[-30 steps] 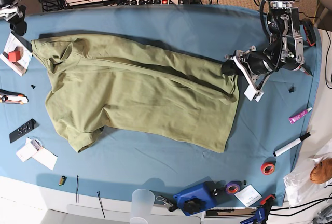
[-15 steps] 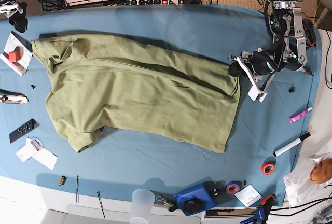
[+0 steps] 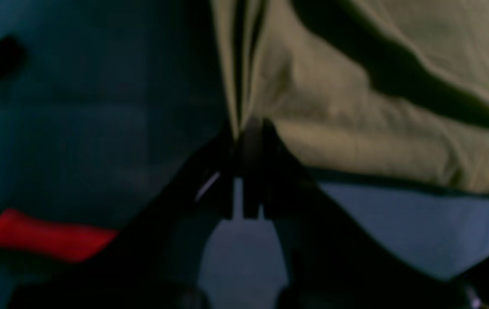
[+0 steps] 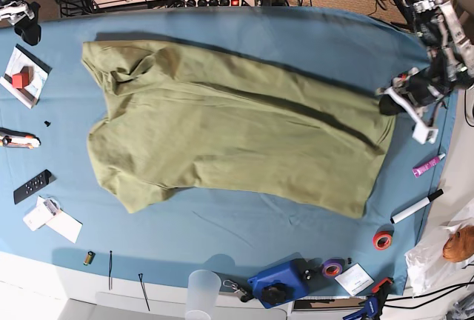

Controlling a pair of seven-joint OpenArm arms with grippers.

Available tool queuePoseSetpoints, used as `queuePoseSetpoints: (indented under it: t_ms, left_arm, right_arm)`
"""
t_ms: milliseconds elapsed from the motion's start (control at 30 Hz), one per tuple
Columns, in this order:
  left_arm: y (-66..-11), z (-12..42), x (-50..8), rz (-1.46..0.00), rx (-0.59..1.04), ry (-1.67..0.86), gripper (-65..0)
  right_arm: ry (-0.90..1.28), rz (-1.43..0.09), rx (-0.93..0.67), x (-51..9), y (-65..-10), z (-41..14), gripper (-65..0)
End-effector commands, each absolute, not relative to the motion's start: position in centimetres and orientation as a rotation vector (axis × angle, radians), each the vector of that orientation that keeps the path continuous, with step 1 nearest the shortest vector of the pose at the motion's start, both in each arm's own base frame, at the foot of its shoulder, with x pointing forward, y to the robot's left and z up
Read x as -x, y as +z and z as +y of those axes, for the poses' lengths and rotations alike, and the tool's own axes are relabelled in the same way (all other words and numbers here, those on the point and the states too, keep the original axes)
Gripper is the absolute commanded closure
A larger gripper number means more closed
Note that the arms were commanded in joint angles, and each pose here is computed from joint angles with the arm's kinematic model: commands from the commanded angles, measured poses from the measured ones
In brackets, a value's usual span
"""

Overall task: Layout the t-shirt on the table in an organized manner, then fold the t-shirt properly
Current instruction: 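Pull the grasped edge outward with the left gripper to flatten the shirt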

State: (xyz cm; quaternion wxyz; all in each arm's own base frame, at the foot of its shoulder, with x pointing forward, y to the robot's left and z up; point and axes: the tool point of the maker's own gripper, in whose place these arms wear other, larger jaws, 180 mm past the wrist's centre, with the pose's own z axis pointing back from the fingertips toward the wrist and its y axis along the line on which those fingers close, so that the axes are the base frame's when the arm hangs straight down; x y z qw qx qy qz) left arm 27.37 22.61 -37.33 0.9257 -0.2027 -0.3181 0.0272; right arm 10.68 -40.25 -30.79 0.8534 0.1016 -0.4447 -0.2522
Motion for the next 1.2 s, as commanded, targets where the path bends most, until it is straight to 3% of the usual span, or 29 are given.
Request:
queuePoseSetpoints:
  t_ms: [0,367,900,1167]
  left_arm:
    - [-36.0,23.6,-27.7,-0.703,0.415,0.059,0.0]
    - [-38.1,24.4,-23.3,-0.622,0.43,0.094,0.0]
    - [-40.2,24.4,-19.4,-0.512,0.423,0.108,0.0]
    - [-39.1,28.4,-18.5,-0.544,0.353,0.208,0.0]
  right_arm:
    - [-0.504,-0.978,-0.196,-11.2,-29.3,-40.9,-28.8]
    - [-0.427,-0.914,-0.466,-14.2,-33.0,-33.0,-28.8]
    - [-0.429,-0.892,-0.448,-14.3,-33.6,-32.9,-28.8]
    - [-0.433,-0.883,-0.415,-14.2,-33.9,-33.4,-28.8]
